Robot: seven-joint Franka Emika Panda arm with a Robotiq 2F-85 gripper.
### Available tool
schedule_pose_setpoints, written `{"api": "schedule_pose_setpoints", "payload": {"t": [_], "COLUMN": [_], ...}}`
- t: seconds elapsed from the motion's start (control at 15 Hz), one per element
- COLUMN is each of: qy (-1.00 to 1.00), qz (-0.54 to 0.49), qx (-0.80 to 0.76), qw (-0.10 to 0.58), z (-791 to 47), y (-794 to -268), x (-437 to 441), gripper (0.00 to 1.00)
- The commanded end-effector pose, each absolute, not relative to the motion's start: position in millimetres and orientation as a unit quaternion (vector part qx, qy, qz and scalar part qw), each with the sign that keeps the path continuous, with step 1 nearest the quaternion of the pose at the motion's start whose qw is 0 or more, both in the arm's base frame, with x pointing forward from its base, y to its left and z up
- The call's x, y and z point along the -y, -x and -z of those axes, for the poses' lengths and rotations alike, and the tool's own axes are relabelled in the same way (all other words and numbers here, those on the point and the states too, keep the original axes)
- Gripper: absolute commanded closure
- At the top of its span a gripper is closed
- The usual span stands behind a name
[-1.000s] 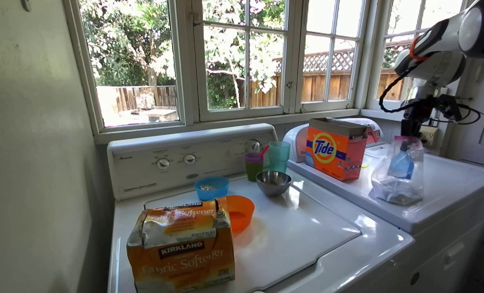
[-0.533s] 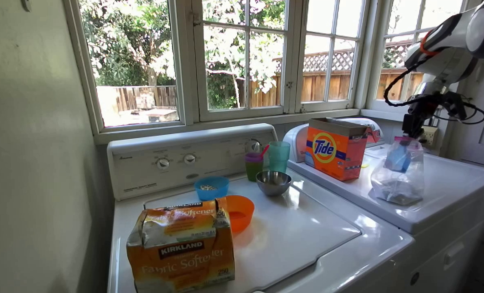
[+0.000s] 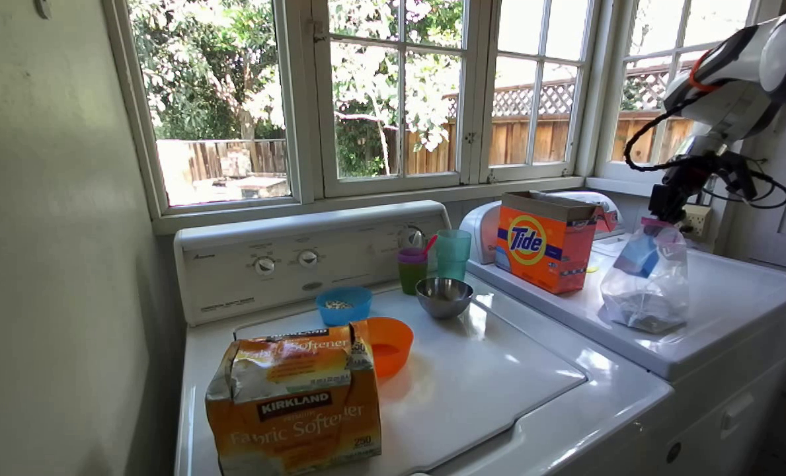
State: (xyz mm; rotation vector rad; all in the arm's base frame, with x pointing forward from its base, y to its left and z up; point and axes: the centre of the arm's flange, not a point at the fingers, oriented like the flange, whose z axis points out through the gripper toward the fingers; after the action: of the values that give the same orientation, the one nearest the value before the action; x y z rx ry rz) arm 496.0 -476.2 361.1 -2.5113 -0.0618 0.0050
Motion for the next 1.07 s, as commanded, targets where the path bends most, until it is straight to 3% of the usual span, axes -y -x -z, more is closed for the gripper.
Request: {"api": "schedule_pose_setpoints", "payload": {"t": [0.0, 0.2, 0.27, 0.4, 0.47, 1.0], "qy": [0.941, 0.947, 0.948, 0.948, 0.949, 0.938], "qz": [0.011, 0.007, 0.010, 0.009, 0.009, -0.014], "qx": [0.013, 0.008, 0.016, 0.015, 0.015, 0.019], "qw": [0.337, 0.320, 0.317, 0.316, 0.316, 0.345], "z": [-364.4, -366.3, -363.7, -364.2, -364.3, -377.3], "y": [-496.9, -494.7, -490.3, -491.2, -491.6, -483.3], "x": [490.0, 486.9, 484.9, 484.2, 483.9, 495.4], "gripper": [0.98, 0.98, 0.92, 0.92, 0.98, 0.98]}}
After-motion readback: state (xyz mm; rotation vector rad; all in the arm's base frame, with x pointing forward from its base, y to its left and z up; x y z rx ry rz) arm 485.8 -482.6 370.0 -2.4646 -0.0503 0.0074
